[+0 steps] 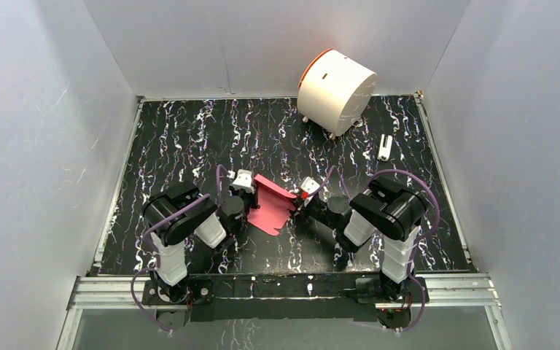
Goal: Fold the paper box
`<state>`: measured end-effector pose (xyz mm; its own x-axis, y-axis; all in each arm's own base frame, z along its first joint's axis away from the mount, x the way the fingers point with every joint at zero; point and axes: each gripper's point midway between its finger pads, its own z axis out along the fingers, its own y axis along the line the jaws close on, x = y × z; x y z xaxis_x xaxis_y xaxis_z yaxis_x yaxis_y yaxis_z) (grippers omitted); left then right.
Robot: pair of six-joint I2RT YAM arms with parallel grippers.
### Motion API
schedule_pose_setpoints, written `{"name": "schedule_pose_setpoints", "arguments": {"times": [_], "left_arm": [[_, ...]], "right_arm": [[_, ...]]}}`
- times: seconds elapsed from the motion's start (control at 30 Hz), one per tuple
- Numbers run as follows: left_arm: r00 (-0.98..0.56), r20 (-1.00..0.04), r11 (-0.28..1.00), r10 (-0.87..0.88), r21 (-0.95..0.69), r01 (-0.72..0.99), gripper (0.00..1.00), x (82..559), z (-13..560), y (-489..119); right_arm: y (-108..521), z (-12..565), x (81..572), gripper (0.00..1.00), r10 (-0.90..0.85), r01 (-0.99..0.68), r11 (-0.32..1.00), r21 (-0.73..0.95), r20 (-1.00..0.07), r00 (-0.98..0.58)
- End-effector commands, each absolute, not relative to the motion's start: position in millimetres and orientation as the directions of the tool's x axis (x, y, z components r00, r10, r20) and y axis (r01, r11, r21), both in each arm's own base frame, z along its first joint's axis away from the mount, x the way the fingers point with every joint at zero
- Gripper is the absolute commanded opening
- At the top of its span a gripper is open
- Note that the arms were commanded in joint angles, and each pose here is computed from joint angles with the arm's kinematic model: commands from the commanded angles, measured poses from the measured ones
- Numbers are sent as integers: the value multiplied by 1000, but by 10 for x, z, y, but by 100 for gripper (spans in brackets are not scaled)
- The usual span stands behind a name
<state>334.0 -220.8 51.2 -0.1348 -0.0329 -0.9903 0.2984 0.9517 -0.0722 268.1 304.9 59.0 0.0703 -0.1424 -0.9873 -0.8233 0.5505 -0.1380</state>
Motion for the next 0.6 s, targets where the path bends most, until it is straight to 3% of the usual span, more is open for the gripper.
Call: {"name": "schedule_pose_setpoints", "arguments": {"times": [0.0,0.4,0.57], "left_arm": [[-11,-991,978,-130,-130,163,0,3552,881,-2099],[17,-987,982,-160,-161,-101,0,3600,778,-1875],[-5,-979,979,-202,-202,-23,2,3511,772,-1949]], "right_arm": [[3182,1199,2628,5,56,-816,557,-157,-973,225],[3273,1108,2680,7,60,-704,706,-76,-984,166],[3276,1133,2689,10,71,-700,711,-66,-984,165]]}}
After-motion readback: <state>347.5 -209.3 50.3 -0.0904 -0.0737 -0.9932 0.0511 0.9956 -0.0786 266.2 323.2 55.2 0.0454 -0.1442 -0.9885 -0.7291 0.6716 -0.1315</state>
